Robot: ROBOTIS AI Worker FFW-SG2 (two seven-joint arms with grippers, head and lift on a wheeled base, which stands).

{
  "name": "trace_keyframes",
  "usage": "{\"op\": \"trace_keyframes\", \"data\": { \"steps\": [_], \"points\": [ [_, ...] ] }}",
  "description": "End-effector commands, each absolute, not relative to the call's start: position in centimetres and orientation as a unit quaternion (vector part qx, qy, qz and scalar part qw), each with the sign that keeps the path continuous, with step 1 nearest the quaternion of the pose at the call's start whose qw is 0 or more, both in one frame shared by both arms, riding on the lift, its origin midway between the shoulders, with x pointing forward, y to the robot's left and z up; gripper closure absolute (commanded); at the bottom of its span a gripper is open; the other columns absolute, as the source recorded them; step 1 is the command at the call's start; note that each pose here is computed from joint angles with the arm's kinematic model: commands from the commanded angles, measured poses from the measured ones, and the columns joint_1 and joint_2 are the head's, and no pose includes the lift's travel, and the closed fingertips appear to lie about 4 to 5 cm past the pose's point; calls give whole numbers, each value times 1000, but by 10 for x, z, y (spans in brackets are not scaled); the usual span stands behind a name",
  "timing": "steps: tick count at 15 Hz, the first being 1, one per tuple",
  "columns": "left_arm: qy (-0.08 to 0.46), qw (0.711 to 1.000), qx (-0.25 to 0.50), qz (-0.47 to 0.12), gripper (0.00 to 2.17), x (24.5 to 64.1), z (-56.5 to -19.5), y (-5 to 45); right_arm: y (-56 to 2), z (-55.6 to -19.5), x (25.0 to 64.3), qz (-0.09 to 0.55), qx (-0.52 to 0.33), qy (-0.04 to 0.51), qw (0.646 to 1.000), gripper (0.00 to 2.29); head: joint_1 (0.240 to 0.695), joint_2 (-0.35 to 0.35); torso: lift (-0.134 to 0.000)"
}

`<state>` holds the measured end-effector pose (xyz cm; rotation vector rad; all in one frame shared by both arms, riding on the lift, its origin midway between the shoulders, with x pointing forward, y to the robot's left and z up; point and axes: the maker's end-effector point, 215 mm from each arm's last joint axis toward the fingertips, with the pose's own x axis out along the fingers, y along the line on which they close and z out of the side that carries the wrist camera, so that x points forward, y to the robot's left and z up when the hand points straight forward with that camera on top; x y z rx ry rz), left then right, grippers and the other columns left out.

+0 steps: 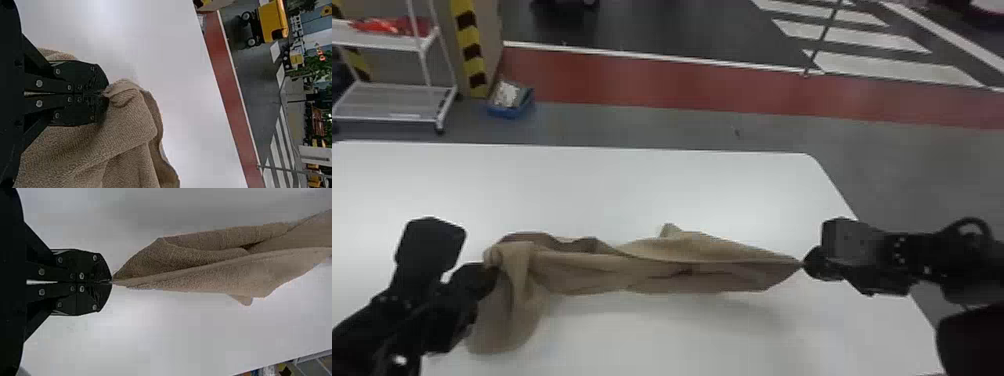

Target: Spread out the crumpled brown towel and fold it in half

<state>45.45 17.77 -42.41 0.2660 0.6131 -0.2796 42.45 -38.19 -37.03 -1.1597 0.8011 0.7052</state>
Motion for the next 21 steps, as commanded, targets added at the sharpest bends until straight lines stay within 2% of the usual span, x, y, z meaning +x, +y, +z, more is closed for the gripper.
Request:
{"op": "trace_keyframes", "data": {
  "steps": [1, 2, 3, 4, 8, 13, 17, 19, 21],
  "points": [
    [305, 931, 146, -140, 2037, 455, -430, 180, -394, -377, 437, 289, -562, 371, 680, 1244, 695, -248, -123],
    [309, 928, 148, -146, 1588, 453, -433, 180, -394, -379, 445, 283, -566, 368, 682, 1244, 695, -263, -123],
    [309, 927, 148, -151, 643, 448, -435, 179, -394, -382, 448, 282, -561, 369, 685, 1244, 695, -266, -123],
    [312, 927, 144, -153, -2, 442, -436, 180, -394, -383, 450, 280, -559, 369, 688, 1244, 695, -267, -123],
    [316, 929, 135, -141, 16, 432, -438, 196, -409, -382, 450, 253, -578, 374, 680, 1244, 695, -262, -123],
    [315, 931, 123, -135, 29, 444, -438, 205, -444, -367, 487, 145, -614, 325, 705, 1244, 695, -270, -123],
    [313, 936, 102, -123, 56, 444, -440, 214, -467, -381, 518, 75, -646, 276, 708, 1244, 695, -281, -123],
    [273, 951, 78, -122, 60, 456, -426, 209, -462, -383, 534, 20, -655, 237, 717, 1244, 695, -282, -123],
    [259, 957, 58, -121, 66, 455, -420, 206, -454, -388, 542, -2, -649, 221, 728, 1244, 695, -278, -123]
  ]
}}
